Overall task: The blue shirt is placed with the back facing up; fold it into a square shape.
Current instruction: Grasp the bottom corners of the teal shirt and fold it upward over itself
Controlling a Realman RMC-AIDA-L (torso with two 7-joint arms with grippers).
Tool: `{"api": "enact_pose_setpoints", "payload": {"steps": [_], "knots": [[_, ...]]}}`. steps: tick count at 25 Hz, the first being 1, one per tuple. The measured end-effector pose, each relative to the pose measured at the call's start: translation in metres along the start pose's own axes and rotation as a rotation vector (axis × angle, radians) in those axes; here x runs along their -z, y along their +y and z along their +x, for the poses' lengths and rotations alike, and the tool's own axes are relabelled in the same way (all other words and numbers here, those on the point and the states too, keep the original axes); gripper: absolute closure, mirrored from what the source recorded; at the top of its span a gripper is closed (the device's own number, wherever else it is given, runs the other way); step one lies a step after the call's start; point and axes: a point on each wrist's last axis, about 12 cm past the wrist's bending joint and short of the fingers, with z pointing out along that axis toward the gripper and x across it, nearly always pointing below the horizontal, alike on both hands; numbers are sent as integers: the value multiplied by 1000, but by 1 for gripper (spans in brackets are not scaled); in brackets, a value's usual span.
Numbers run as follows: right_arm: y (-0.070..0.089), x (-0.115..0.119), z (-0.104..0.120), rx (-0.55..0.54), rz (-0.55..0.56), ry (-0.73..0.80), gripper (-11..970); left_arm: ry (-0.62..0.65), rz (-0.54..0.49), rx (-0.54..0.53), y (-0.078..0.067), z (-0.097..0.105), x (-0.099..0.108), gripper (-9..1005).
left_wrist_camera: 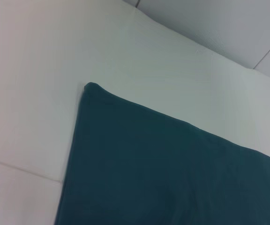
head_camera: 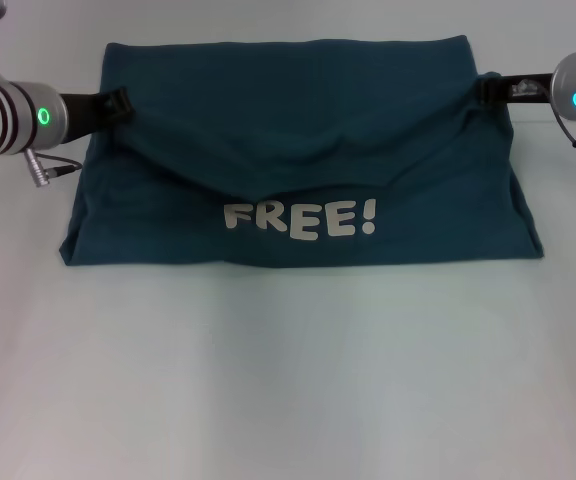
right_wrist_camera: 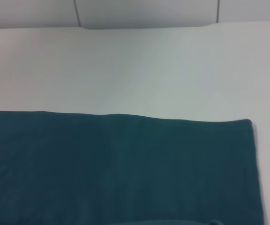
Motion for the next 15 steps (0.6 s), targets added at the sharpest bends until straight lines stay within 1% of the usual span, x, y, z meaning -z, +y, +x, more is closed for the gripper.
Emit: {"api": "enact_pose_setpoints", "payload": {"steps": [6,12,15], "knots": [[-8,2,4,-19,11,2,787,-10,5,-14,-7,-4,-1,915],[-3,1,4,-8,2,8,771,-3,5,-42,-10,-3,-3,874],[-1,0,5,17,-1,18,763,-1,-1,-44,-8,-1,-3,854]]}}
